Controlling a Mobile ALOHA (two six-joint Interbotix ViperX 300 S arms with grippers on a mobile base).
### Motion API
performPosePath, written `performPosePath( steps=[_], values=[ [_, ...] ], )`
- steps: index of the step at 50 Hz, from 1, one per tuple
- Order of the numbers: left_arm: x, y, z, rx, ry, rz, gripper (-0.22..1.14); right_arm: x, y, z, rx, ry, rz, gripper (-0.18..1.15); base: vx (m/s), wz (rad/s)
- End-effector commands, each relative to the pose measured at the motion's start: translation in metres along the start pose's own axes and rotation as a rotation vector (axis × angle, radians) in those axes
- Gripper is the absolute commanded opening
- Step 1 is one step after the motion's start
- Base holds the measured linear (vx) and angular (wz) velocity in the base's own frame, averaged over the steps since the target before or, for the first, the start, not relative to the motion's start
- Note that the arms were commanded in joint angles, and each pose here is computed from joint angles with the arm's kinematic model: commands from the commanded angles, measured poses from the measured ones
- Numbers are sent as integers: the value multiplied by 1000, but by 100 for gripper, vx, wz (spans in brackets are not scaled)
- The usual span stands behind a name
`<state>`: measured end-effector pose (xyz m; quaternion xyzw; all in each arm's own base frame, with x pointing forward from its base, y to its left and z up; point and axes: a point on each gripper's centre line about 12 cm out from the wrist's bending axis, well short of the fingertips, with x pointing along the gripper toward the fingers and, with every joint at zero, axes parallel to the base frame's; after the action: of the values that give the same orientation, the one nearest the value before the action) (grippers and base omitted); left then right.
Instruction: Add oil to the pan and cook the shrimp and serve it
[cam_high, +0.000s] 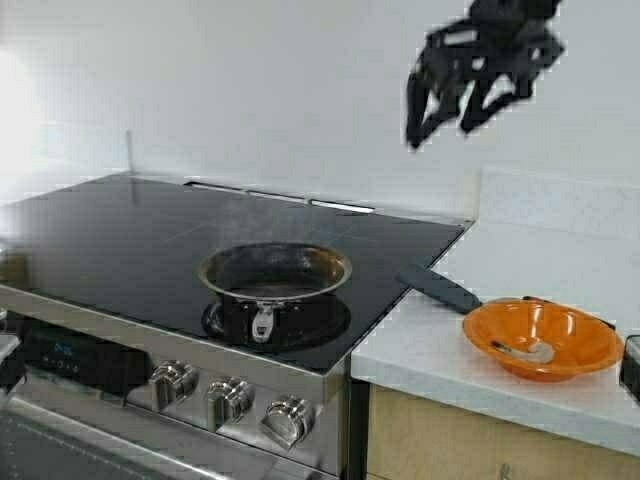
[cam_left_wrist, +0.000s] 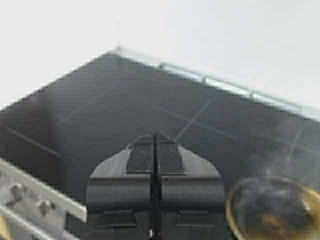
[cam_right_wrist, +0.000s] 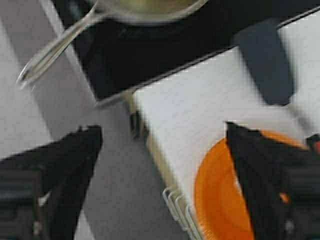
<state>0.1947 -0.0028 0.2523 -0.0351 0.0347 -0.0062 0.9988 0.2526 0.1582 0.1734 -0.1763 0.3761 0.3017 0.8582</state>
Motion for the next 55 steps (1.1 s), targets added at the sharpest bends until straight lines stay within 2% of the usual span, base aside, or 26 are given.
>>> performPosePath(
  steps=[1, 14, 39, 49, 55],
  values=[
    [2, 0, 8, 3, -20, 0, 3, 3, 16, -7, -32, 4, 29, 103, 0, 0],
    [2, 0, 7, 1, -18, 0, 3, 35, 48, -39, -60, 150, 107, 103, 0, 0],
    [2, 0, 7, 1, -17, 0, 3, 100, 93, -90, -125, 431, 183, 103, 0, 0],
    [2, 0, 7, 1, -17, 0, 3, 108, 101, -92, -162, 483, 181, 103, 0, 0],
    [2, 0, 6, 1, -15, 0, 3, 98, 95, -73, -18, 468, 137, 103, 0, 0]
  ],
)
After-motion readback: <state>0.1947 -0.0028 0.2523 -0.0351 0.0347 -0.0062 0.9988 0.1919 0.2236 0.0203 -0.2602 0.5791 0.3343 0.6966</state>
